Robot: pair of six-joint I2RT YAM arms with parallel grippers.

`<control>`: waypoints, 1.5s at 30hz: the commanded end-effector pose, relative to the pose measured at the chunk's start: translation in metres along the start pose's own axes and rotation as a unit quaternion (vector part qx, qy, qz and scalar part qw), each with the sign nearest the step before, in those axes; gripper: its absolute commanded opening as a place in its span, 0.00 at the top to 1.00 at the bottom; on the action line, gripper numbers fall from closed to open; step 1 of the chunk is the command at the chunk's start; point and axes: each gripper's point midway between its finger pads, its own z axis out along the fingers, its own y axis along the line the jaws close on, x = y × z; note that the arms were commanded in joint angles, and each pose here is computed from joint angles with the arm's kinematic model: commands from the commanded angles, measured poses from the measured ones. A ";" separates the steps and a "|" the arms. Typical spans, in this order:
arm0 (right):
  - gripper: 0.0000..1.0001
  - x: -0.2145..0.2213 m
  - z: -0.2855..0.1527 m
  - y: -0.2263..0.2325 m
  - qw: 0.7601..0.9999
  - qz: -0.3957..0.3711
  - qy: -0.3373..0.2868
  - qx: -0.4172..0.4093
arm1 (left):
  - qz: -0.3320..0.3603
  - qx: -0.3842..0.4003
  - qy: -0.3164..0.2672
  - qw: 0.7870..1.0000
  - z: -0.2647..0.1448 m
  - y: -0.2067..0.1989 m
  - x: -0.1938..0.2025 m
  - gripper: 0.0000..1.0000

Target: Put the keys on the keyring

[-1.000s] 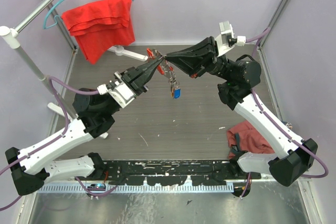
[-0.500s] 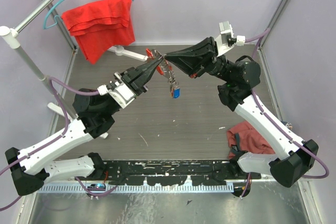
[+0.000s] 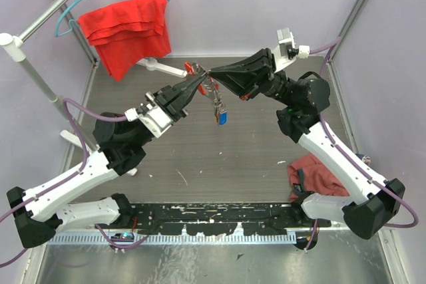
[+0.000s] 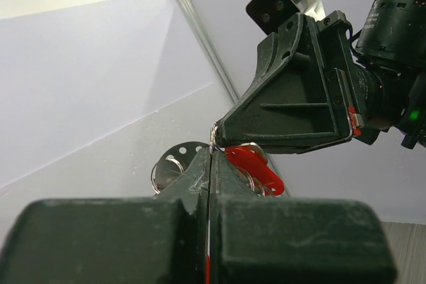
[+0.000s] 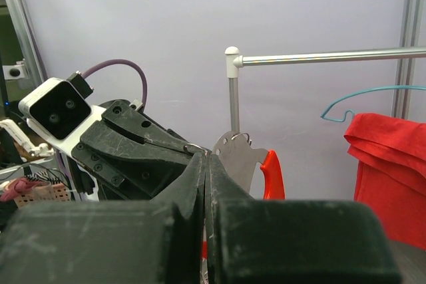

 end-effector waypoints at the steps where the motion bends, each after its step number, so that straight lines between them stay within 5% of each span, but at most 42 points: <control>1: 0.99 -0.014 -0.001 0.003 1.000 -0.008 -0.021 0.012 | 0.010 -0.009 -0.046 0.999 0.000 0.007 -0.024 1.00; 34: 0.95 -0.005 -0.004 -0.020 0.987 0.122 -0.013 0.103 | 0.033 0.000 -0.051 0.998 0.002 0.004 -0.023 1.00; 45: 0.78 -0.001 -0.006 -0.022 0.985 0.126 0.006 0.117 | 0.031 0.006 -0.055 0.998 0.002 0.002 -0.025 1.00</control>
